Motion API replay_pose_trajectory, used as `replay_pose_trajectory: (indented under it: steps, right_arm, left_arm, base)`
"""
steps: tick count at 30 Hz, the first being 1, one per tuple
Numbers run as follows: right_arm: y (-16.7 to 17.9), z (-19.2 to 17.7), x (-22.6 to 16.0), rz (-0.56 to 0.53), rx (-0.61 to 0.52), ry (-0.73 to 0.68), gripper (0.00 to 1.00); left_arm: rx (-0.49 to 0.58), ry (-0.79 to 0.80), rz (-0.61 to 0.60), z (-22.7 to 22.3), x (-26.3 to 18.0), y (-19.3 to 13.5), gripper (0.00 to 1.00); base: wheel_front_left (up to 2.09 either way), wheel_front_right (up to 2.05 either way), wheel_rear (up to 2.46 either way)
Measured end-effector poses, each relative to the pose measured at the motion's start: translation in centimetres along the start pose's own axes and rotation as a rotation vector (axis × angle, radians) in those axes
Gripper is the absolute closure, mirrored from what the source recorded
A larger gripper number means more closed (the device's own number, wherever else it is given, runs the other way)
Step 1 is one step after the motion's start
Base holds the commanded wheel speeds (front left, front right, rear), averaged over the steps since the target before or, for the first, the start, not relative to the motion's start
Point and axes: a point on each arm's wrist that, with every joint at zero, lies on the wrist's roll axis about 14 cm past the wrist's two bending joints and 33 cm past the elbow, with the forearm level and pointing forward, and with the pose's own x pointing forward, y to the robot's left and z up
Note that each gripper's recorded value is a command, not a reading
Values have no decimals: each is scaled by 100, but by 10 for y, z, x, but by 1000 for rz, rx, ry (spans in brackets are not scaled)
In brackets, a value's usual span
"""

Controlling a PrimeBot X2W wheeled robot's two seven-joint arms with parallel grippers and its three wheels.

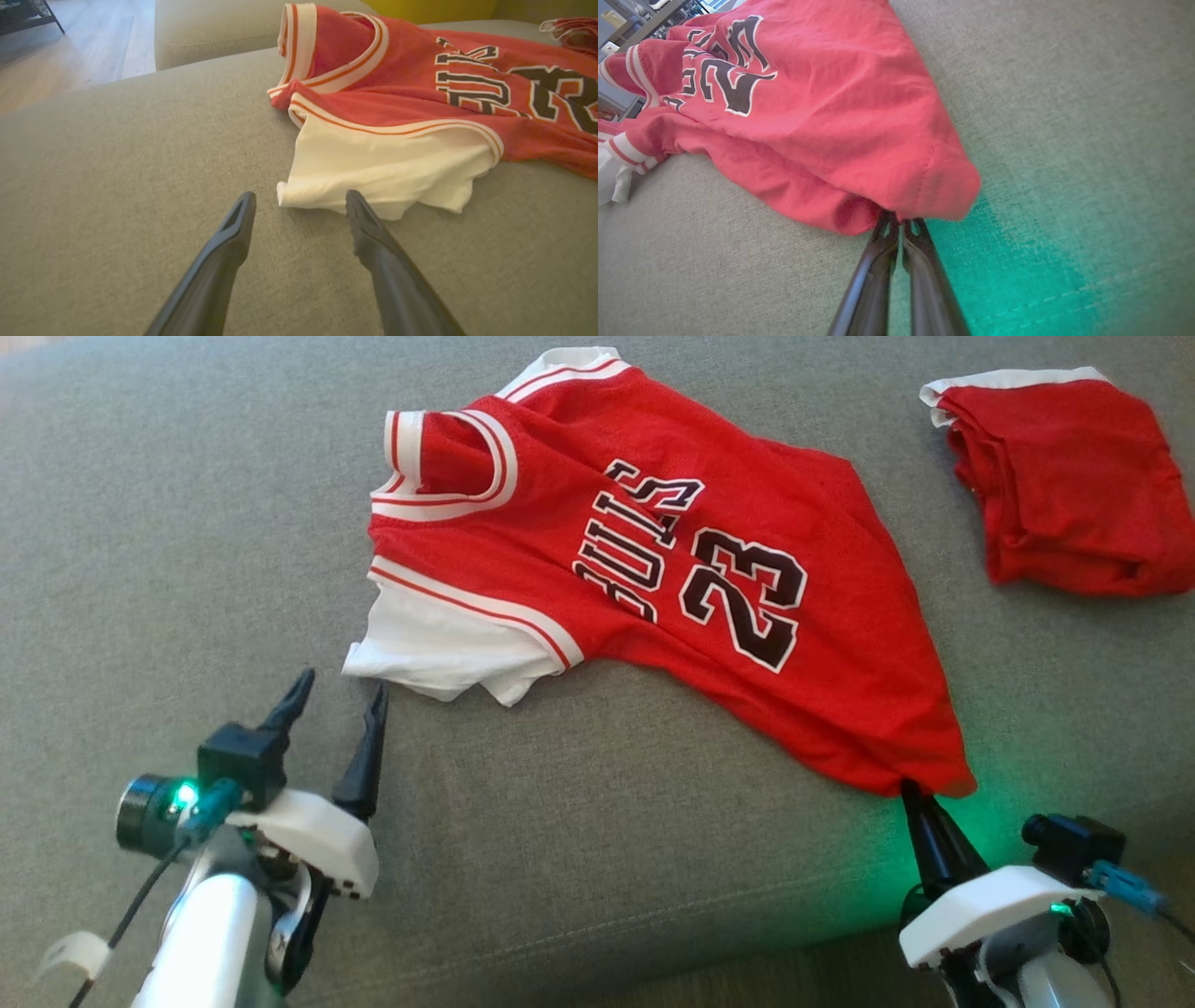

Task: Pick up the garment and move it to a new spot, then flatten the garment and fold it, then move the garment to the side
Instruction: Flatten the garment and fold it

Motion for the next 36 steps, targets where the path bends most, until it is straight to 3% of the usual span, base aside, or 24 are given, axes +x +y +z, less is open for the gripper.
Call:
replay_pose_trajectory:
  steps: [24,26,36]
  right_arm:
    - [3,19,1,12,-29,-25,100]
    - [3,19,0,11,-29,-21,100]
    - [9,47,-10,36,-50,-107,100]
  left_arm:
    - [84,80,-103,-27,28,-7,0]
    - [89,81,-117,-28,29,-10,100]
    - [67,-2,-153,-3,18,-25,100]
  base:
    - [0,0,0]
    - [0,0,0]
    - [0,0,0]
